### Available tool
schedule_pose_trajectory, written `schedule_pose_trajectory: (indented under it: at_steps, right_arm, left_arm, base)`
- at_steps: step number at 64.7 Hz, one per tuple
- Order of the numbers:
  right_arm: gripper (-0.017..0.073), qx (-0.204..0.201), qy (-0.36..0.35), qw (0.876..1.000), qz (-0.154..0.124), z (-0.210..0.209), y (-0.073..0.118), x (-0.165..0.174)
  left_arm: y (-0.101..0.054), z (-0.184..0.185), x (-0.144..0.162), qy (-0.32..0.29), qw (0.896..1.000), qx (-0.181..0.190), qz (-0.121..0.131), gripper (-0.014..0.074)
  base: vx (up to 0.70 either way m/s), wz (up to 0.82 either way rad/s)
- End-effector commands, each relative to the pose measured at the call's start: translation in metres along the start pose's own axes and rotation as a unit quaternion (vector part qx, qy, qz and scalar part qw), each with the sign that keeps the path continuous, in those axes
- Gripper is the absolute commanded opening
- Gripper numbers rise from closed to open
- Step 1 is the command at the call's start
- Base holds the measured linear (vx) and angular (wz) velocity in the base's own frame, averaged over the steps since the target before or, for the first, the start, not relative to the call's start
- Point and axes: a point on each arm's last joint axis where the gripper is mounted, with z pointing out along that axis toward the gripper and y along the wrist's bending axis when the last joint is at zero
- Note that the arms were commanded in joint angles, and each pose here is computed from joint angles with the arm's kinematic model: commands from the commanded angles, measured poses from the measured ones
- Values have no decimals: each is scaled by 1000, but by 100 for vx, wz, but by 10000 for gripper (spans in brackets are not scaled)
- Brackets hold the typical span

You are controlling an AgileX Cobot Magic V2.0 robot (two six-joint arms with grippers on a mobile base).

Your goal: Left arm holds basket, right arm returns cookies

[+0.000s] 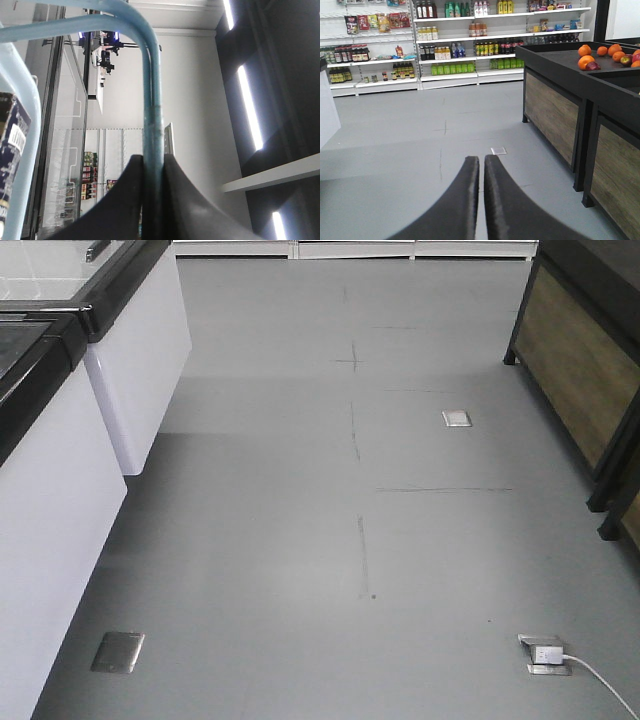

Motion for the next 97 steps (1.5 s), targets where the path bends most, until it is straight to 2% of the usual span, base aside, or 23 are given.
schedule_pose_trajectory:
  at_steps: [1, 13, 23, 38, 49, 57, 73, 86, 97]
  right_arm:
    - [-6, 0, -28, 1000, -6, 0, 0, 0]
    - [-6, 0, -28, 1000, -6, 0, 0, 0]
    - [-6, 0, -28, 1000, -6, 0, 0, 0]
    - [-6, 0, -28, 1000, -6, 0, 0, 0]
    - [-6, 0, -28, 1000, -6, 0, 0, 0]
    - [-6, 0, -28, 1000, -6, 0, 0, 0]
    - [-6, 0, -28, 1000, -6, 0, 0, 0]
    - [-6, 0, -28, 1000, -6, 0, 0, 0]
    - [-6, 0, -28, 1000, -6, 0, 0, 0]
  left_arm:
    - [-32, -3, 2, 2, 994, 104, 15, -6]
    - [-43, -4, 9, 10, 992, 129, 10, -6]
    - [-59, -2, 19, 27, 986, 162, -18, -5]
    - [-89, -2, 41, 85, 974, 210, -23, -4]
    - [-104, -5, 58, 129, 963, 231, -50, -4]
    - [-105, -10, 74, 171, 955, 230, -71, -4]
    - [-104, -28, 118, 269, 934, 220, -79, -4]
    - [-103, -49, 155, 339, 912, 216, -83, -4]
    - [-103, -70, 182, 390, 891, 211, -96, -4]
  base:
    - [0, 0]
    - [0, 0]
    - [0, 0]
    - [0, 0]
    - [0, 0]
    - [0, 0]
    - [0, 0]
    - [0, 0]
    - [0, 0]
